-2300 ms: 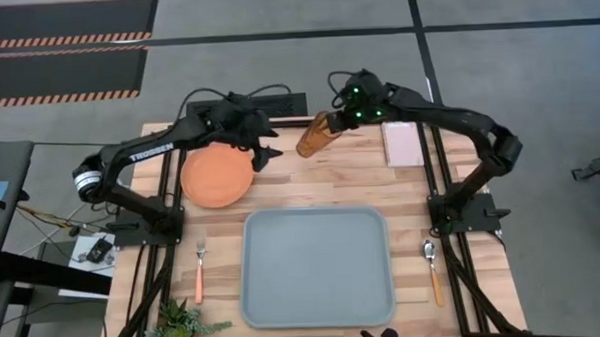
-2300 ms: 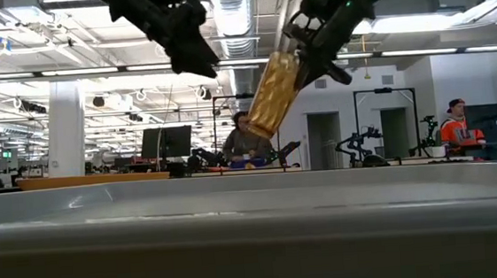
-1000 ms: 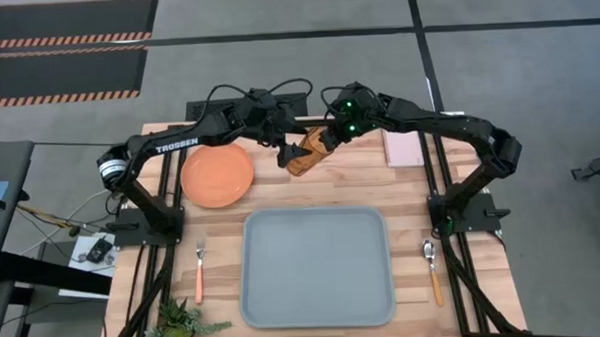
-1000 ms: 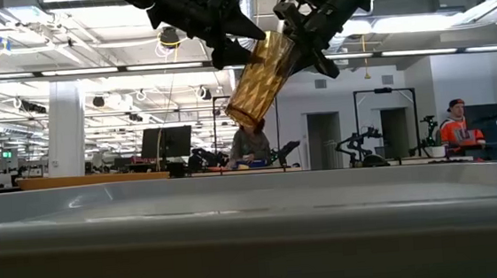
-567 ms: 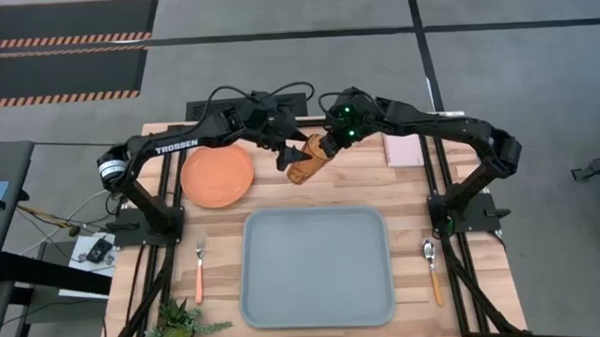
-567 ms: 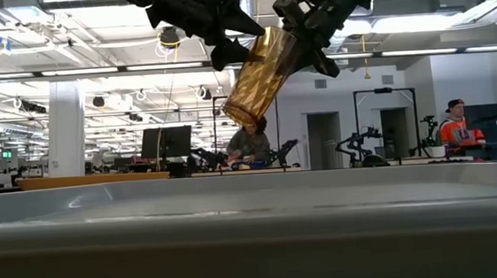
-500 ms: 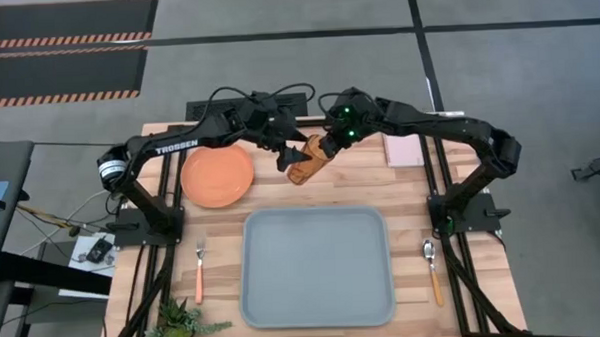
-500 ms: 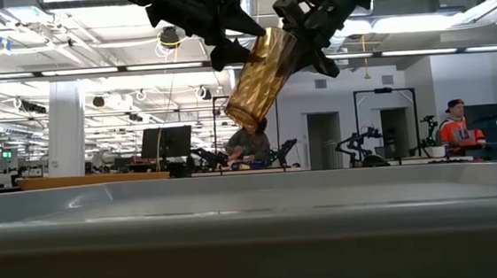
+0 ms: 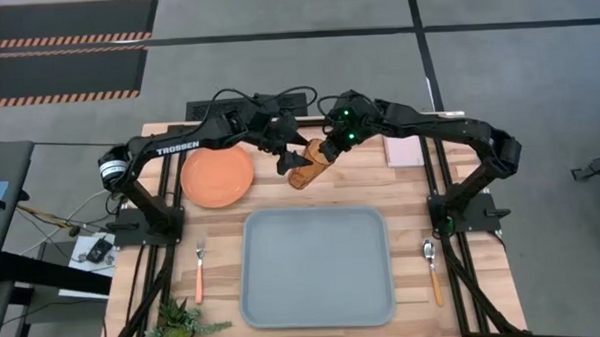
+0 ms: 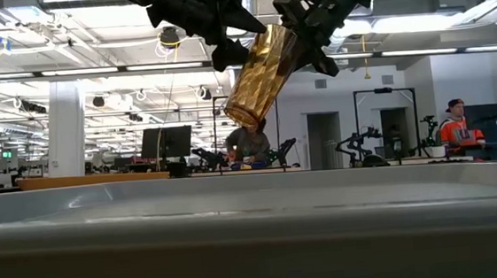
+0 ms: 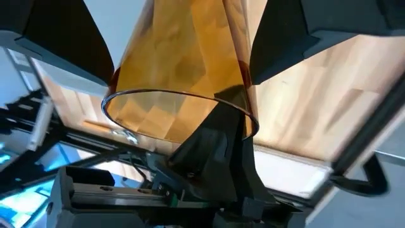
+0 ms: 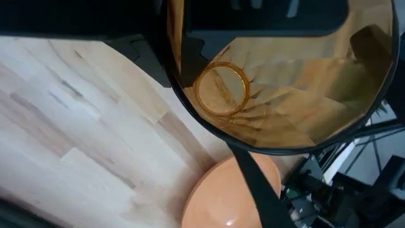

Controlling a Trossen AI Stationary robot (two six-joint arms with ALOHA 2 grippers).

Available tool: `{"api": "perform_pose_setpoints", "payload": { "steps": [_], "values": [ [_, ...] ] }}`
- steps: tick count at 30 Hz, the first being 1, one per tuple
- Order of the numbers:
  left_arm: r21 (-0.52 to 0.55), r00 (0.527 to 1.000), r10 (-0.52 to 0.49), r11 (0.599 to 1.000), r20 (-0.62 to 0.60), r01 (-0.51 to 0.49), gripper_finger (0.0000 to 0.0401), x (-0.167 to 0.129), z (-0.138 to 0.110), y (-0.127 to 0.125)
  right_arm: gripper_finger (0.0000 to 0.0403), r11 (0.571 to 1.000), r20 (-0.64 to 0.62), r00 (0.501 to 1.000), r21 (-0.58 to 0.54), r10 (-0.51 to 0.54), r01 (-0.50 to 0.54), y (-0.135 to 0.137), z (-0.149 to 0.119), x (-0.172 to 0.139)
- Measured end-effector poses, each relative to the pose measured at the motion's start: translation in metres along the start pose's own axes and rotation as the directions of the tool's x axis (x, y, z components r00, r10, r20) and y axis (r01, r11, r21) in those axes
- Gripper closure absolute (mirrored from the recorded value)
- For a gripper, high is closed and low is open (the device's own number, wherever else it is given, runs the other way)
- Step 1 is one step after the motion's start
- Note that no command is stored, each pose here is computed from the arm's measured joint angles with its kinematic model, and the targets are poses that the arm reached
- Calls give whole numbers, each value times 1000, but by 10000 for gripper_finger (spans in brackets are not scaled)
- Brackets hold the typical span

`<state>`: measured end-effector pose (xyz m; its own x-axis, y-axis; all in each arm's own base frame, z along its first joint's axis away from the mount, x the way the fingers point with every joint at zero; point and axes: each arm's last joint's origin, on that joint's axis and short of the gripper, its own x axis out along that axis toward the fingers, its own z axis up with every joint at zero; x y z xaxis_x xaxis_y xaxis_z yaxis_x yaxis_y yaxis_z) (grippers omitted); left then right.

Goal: Pick and place plate/cup/fork/spoon on tray
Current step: Put the brown cup on the blue serving tray

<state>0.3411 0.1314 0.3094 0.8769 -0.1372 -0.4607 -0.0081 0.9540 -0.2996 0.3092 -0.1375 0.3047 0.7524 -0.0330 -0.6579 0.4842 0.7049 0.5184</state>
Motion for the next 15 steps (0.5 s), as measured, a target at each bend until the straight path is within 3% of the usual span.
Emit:
{"api": "perform_pose_setpoints", "payload": {
  "steps": [8, 13, 15],
  "values": [
    [36, 999, 37, 999, -5, -37, 55, -27, 5, -11, 385, 998, 29, 1000, -58, -4, 5, 1, 3, -1],
    [-60, 997, 49, 997, -59, -53, 55, -34, 0, -14, 384, 998, 41, 999, -56, -34, 36, 0, 3, -1],
    [-111, 992, 96, 988, -77, -104, 55, -36, -2, -13, 386, 997, 48, 998, -56, -48, 50, 0, 3, -1]
  ]
}}
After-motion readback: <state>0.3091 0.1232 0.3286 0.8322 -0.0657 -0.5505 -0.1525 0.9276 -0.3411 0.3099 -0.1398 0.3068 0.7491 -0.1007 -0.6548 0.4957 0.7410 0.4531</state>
